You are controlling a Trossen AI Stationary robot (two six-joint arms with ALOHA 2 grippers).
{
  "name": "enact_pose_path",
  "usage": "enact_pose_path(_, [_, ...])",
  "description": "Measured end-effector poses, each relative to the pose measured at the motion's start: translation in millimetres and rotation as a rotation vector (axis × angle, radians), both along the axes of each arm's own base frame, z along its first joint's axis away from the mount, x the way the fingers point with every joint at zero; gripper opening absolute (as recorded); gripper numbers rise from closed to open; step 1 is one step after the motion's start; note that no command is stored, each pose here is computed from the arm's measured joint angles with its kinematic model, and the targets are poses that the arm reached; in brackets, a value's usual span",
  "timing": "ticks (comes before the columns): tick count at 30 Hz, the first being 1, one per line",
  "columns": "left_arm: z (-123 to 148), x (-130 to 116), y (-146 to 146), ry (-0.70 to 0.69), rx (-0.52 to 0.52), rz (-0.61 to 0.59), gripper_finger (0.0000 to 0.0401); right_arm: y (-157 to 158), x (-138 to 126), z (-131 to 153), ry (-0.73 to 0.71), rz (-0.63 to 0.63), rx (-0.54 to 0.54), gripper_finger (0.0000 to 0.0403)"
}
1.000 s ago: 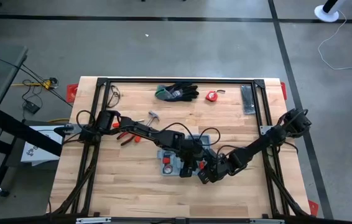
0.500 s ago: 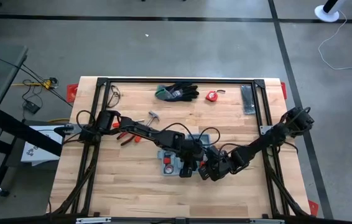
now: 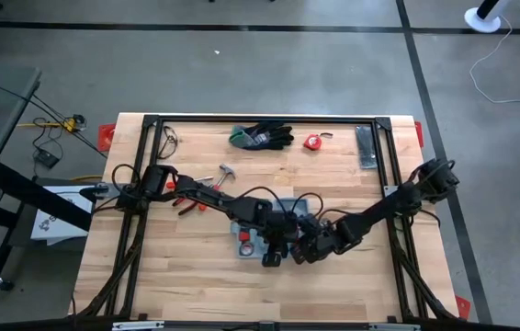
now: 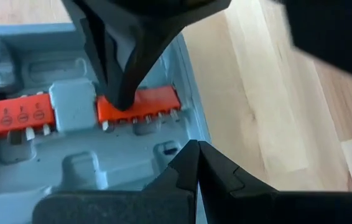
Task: Prefit tool cases
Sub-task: Put the screwdriver bit set into the gray tool case
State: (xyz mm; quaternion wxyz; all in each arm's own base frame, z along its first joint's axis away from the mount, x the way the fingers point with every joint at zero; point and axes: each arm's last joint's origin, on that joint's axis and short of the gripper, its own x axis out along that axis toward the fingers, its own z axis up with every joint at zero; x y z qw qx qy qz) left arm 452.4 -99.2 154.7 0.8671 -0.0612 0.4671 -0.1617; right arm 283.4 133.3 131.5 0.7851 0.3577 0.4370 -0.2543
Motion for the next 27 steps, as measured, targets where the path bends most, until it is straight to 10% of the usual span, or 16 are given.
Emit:
enact_pose_path(15, [30.0, -13.1, -8.8, -0.014, 0.093, 0.110, 0.0000, -5.3, -19.0, 35.3, -0.045, -0.017, -0.088, 0.0000])
enact_pose_path(27, [40.1, -25.7, -13.8, 0.033, 0.156, 0.358, 0.0000, -69.9, -13.6, 46.0, 0.136, 0.178, -0.191, 0.0000])
